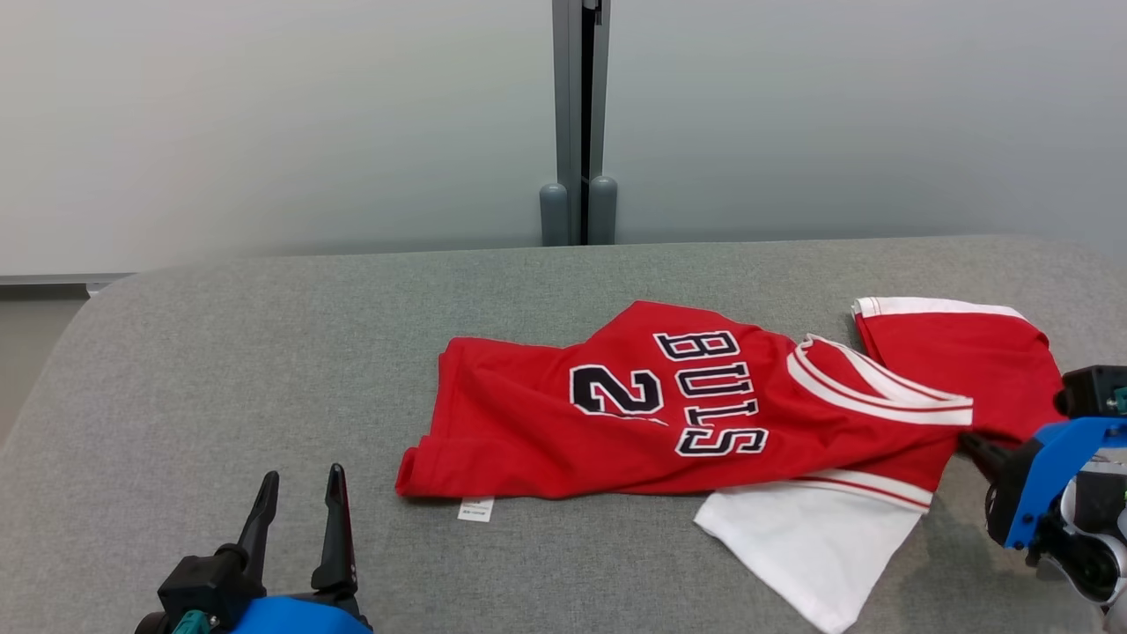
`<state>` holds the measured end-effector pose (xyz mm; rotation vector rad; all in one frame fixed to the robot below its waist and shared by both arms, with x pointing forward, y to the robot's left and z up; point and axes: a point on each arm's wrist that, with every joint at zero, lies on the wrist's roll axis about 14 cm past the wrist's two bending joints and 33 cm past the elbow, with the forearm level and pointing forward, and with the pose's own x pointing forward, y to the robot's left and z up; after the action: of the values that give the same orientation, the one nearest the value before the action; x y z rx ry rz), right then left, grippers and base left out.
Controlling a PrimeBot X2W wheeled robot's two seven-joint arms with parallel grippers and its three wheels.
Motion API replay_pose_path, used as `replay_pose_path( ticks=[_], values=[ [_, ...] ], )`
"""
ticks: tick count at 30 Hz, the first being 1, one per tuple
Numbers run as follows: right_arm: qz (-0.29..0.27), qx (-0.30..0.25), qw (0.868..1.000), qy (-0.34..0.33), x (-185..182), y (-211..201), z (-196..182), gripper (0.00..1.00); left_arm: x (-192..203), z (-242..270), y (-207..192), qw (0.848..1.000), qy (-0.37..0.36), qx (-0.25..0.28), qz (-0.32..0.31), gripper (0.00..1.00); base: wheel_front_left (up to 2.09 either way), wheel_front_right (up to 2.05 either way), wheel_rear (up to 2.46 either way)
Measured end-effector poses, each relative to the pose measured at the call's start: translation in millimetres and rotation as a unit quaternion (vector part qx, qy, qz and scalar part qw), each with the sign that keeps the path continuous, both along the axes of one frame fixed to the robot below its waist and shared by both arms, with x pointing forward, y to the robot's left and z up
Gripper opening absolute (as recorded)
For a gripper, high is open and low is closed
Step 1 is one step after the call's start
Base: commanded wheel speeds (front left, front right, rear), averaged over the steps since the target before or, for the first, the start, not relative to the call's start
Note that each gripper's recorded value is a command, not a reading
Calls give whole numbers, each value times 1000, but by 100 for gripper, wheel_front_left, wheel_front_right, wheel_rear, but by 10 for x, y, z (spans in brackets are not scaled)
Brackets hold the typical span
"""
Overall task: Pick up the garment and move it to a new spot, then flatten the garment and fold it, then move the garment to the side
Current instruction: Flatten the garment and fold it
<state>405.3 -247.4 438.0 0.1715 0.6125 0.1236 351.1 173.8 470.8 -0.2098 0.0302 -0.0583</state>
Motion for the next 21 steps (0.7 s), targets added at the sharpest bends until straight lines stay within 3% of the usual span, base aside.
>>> replay_pose_path(
  ticks=[1, 2, 3, 4, 10, 15, 21],
  values=[
    [-8, -3, 1000, -10, 24, -53, 23, 0, 4, -10, -3, 1000, 2, 0, 0, 100, 0, 0, 0],
    [-12, -11, 1000, -20, 50, -87, 44, 13, 13, -13, -13, 1000, 2, -1, -1, 100, 0, 0, 0],
    [-14, -14, 999, -39, 103, -88, 100, 46, 17, -22, -15, 1000, 3, 0, -2, 100, 0, 0, 0],
    [-20, -14, 998, -62, 168, -86, 171, 100, 18, -29, -14, 1000, 5, 0, -2, 100, 0, 0, 0],
    [-12, -36, 988, -147, 339, 29, 398, 100, 2, -33, 6, 1000, 5, 1, 1, 100, 0, 0, 0],
    [-4, -16, 966, -258, 435, 234, 826, 100, -13, 7, 24, 1000, -1, 0, 2, 100, 0, 0, 0],
    [29, 15, 948, -318, 261, 575, 1017, 100, -23, 33, 31, 1000, -5, 0, 3, 100, 0, 0, 0]
  ],
)
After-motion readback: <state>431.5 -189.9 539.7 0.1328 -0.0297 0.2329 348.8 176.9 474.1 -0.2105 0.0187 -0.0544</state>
